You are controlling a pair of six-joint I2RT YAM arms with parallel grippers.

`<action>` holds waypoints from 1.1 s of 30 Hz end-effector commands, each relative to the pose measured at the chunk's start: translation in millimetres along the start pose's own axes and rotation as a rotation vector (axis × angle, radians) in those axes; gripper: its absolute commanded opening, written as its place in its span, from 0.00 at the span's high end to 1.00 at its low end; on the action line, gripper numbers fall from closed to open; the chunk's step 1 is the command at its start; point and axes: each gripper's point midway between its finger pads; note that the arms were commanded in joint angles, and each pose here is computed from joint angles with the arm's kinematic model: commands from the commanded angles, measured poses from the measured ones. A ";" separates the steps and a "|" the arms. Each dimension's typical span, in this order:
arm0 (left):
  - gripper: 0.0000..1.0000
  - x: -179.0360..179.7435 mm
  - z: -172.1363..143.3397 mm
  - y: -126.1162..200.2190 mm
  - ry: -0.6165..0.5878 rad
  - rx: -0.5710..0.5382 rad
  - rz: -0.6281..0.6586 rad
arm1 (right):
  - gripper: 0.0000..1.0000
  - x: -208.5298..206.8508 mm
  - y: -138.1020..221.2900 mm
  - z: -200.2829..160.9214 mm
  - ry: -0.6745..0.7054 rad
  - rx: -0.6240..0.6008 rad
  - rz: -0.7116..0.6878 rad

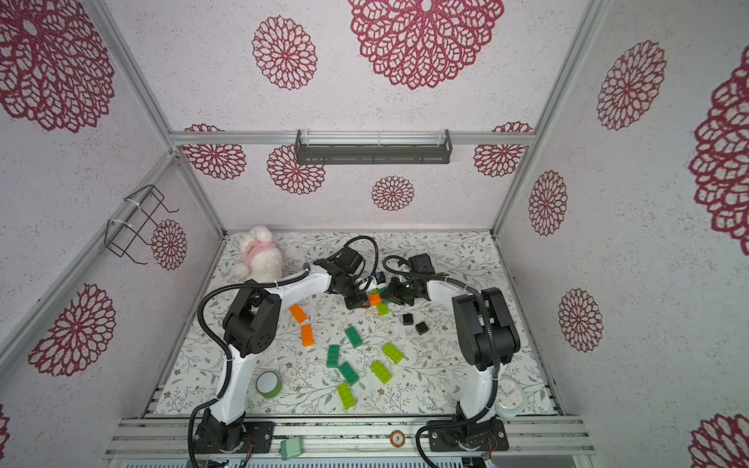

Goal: Assemble a small pinwheel with lego
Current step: Assemble the lego brick with the lego brick.

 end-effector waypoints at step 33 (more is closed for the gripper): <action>0.65 -4.7 -3.1 -12.9 -0.007 0.022 -0.027 | 1.00 -42.6 -26.8 -21.3 -0.091 0.057 -0.178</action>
Point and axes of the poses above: each gripper's point midway between its finger pads, its own y axis back along the fingers, its own x axis along the line the jaws close on, z = x × y, and after that the axes turned 2 degrees about y, right-handed
